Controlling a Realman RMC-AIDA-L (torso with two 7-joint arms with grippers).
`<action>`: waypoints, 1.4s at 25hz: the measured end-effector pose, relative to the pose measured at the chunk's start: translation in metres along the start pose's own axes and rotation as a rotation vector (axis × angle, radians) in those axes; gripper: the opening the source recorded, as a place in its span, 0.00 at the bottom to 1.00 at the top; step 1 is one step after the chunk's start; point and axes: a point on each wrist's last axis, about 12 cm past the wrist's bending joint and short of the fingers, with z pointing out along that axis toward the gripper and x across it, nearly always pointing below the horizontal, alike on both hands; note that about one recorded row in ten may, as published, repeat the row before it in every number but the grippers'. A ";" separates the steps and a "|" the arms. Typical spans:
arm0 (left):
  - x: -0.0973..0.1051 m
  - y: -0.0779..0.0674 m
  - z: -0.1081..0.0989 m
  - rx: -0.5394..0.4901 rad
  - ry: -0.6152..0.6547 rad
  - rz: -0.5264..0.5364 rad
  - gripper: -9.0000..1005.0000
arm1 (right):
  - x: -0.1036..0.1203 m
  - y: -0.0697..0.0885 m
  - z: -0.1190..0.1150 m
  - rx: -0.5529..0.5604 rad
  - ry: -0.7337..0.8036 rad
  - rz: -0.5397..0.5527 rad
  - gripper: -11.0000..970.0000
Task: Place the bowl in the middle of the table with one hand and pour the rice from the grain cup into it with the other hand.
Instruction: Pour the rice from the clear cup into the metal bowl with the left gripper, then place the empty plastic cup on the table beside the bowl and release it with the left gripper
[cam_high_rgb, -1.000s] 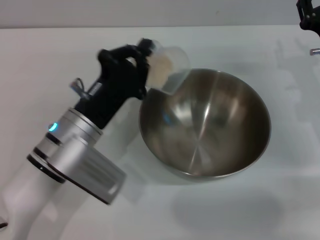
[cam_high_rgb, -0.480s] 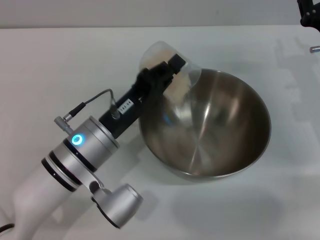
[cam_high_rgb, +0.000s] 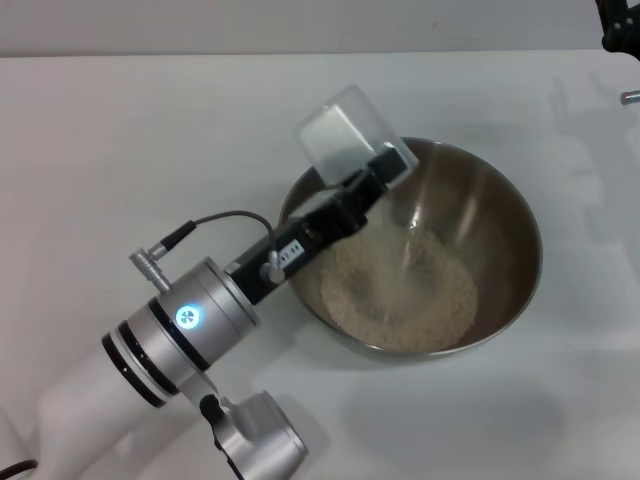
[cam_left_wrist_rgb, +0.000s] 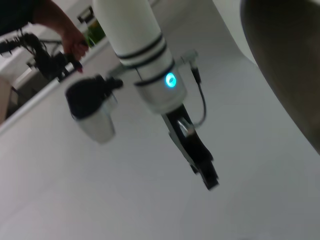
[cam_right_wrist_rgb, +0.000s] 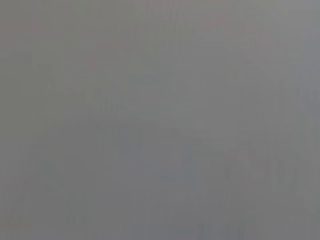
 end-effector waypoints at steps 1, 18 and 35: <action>-0.003 0.002 0.001 -0.014 -0.018 0.018 0.03 | 0.001 -0.001 -0.001 0.002 0.002 0.000 0.51; 0.007 0.004 0.005 -0.002 0.082 -0.190 0.03 | 0.003 -0.001 -0.007 0.012 0.005 0.004 0.52; 0.052 -0.050 -0.037 -0.110 0.722 -1.754 0.03 | 0.001 0.001 -0.007 0.007 -0.009 0.019 0.52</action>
